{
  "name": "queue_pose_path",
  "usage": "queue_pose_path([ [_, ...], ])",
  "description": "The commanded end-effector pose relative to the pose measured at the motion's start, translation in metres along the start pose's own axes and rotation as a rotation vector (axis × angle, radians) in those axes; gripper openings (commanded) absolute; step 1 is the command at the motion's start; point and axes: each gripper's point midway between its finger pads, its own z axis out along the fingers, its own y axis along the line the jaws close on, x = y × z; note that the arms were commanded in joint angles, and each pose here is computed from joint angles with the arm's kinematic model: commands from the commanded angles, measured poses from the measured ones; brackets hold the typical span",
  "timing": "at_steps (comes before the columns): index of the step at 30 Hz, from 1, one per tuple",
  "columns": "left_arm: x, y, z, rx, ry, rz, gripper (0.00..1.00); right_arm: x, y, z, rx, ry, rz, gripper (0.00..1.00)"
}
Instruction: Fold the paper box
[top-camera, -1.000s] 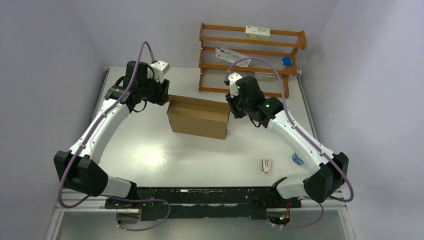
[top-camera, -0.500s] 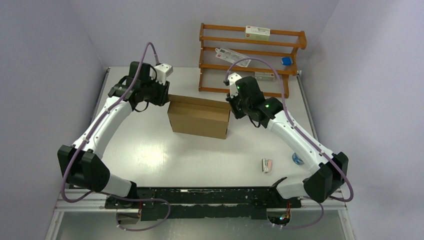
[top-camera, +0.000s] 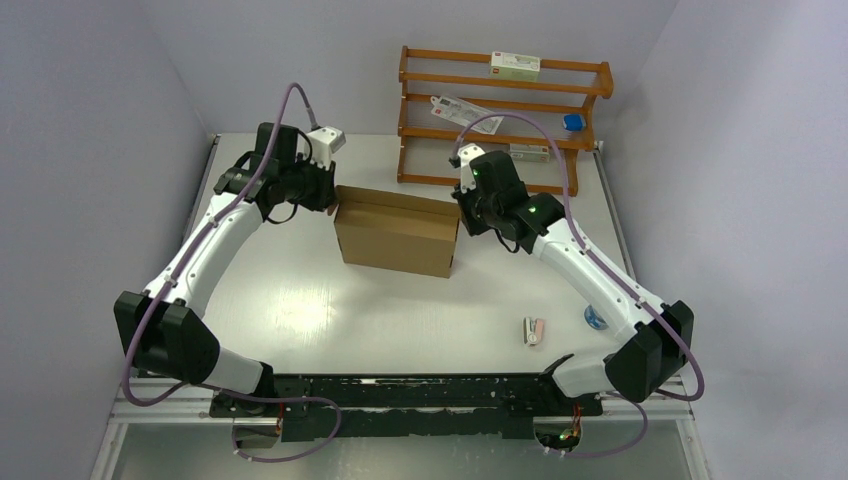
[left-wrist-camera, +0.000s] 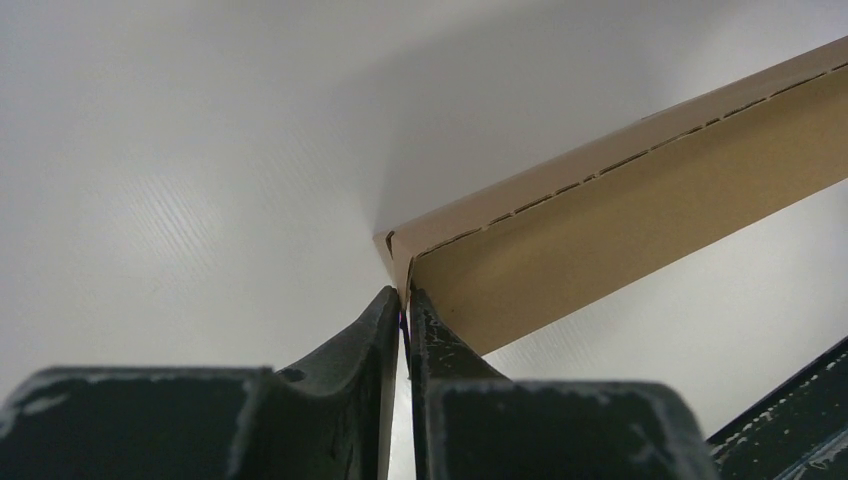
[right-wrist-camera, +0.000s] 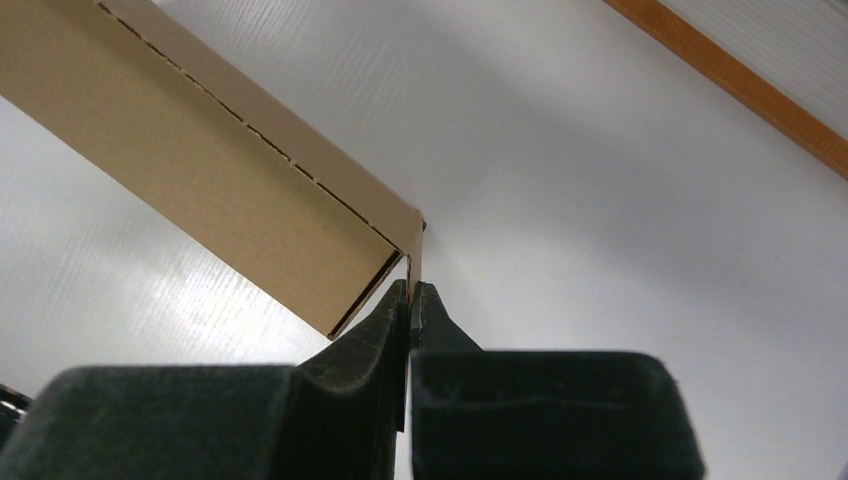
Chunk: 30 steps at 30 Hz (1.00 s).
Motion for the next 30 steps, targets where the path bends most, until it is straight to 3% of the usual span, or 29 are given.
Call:
queue_pose_path([
  [1,-0.014,-0.025,-0.013,0.093,-0.062,-0.071,0.11,-0.013,0.012,0.002,-0.050,-0.021,0.092,0.00],
  [7,-0.005,-0.036,-0.008,0.082,-0.025,-0.134,0.05,-0.018,0.015,0.003,-0.025,-0.013,0.165,0.00],
  [16,0.002,-0.043,0.002,-0.008,0.017,-0.225,0.05,-0.017,0.030,0.011,0.143,0.010,0.253,0.00],
  [30,0.003,-0.060,0.005,-0.010,0.000,-0.232,0.05,-0.023,0.036,0.018,0.188,0.038,0.395,0.00],
])
